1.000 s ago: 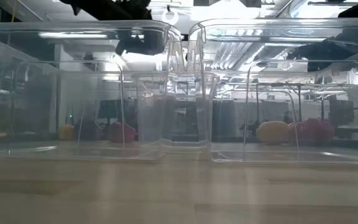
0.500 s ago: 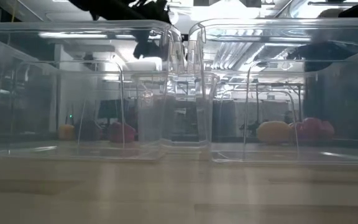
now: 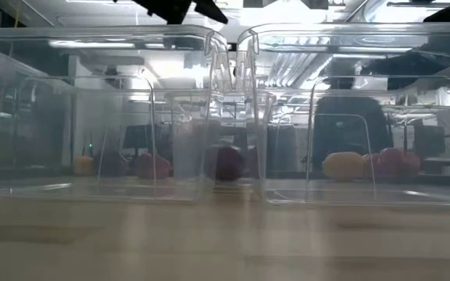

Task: Sort produce into baskets
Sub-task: Put the top right lemon into the middle right transparent bin, then put the bottom right lemon into the middle right transparent bin

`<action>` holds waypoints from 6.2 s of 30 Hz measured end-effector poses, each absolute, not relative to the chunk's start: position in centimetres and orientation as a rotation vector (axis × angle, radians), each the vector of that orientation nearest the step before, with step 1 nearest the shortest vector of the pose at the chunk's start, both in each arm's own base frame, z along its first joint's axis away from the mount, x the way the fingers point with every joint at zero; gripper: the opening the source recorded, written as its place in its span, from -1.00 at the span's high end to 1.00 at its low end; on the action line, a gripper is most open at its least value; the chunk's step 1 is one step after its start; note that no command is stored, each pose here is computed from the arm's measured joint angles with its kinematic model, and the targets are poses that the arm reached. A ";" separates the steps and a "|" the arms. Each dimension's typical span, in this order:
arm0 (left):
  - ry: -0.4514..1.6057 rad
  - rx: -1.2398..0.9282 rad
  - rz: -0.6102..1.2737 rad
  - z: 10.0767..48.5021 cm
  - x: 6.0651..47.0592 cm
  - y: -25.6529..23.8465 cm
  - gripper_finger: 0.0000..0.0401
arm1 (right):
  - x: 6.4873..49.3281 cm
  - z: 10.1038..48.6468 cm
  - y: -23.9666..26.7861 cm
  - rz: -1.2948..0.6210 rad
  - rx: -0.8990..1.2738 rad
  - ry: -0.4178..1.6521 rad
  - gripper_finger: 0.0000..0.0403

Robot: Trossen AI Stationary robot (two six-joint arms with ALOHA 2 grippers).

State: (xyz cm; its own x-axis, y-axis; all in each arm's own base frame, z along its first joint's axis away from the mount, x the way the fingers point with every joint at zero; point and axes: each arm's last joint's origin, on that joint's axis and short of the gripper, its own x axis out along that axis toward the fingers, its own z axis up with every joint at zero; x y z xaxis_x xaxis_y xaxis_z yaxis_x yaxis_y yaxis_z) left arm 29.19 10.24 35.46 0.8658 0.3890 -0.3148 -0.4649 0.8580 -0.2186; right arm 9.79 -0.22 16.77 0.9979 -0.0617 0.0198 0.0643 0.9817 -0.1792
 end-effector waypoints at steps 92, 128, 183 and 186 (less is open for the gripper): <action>0.475 -0.581 0.391 38.2 18.3 7.8 -0.98 | 20.3 18.1 -26.7 -0.477 0.335 1.732 -0.55; 0.324 -0.337 0.528 39.6 18.8 8.7 -0.98 | 17.0 38.2 -6.9 -0.163 0.718 0.841 -0.04; 0.285 -0.280 0.513 40.1 19.0 8.8 -0.98 | 15.2 34.9 7.9 -0.158 1.153 1.345 -0.91; 0.284 -0.280 0.513 40.1 19.0 8.8 -0.98 | 14.4 33.4 9.4 -0.177 1.148 1.460 -0.91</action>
